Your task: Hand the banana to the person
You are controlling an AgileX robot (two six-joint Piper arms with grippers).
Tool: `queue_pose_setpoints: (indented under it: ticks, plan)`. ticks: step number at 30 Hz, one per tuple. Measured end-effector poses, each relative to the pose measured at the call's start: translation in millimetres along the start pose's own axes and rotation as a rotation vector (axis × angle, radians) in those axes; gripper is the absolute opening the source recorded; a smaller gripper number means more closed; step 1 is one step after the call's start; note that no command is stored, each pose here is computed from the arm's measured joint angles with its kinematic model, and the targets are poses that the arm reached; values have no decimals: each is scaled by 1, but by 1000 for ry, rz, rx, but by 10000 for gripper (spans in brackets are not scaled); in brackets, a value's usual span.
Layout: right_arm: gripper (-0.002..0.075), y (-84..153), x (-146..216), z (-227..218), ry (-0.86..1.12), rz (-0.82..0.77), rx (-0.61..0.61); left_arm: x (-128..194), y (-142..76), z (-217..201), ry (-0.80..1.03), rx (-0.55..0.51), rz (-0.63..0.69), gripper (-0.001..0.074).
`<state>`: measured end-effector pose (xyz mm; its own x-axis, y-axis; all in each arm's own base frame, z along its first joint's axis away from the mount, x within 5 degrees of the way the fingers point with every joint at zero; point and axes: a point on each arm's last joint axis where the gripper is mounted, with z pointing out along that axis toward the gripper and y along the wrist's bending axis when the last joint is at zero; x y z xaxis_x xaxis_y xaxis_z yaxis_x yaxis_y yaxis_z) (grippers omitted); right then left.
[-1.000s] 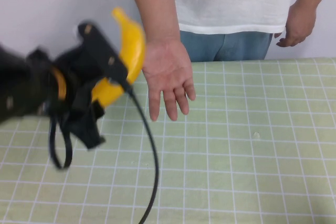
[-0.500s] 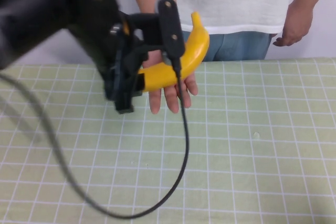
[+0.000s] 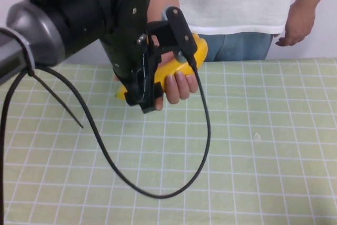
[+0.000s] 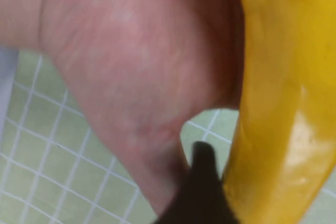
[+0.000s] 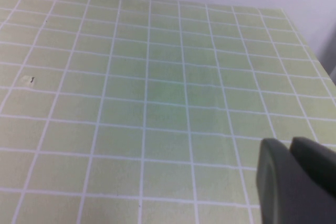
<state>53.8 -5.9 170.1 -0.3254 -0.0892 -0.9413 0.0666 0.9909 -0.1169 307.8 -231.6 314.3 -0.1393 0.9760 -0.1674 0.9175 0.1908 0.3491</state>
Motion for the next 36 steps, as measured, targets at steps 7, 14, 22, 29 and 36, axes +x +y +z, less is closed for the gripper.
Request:
queue_pose_setpoints:
  ticks: [7, 14, 22, 29, 36]
  plan:
    - [-7, 0, 0, 0, 0, -4, 1, 6, 0, -28, -43, -36, -178, 459]
    - [-7, 0, 0, 0, -2, -4, 2, 34, -10, -99, -127, -99, -273, 200]
    - [-7, 0, 0, 0, -1, -6, 2, 94, -54, -141, -198, -149, -414, 113]
    - [-7, 0, 0, 0, -1, -6, 3, 143, -111, -110, -190, -75, -534, 9]
    - [-7, 0, 0, 0, -1, -6, 3, 175, -155, -86, -280, -21, -671, 0]
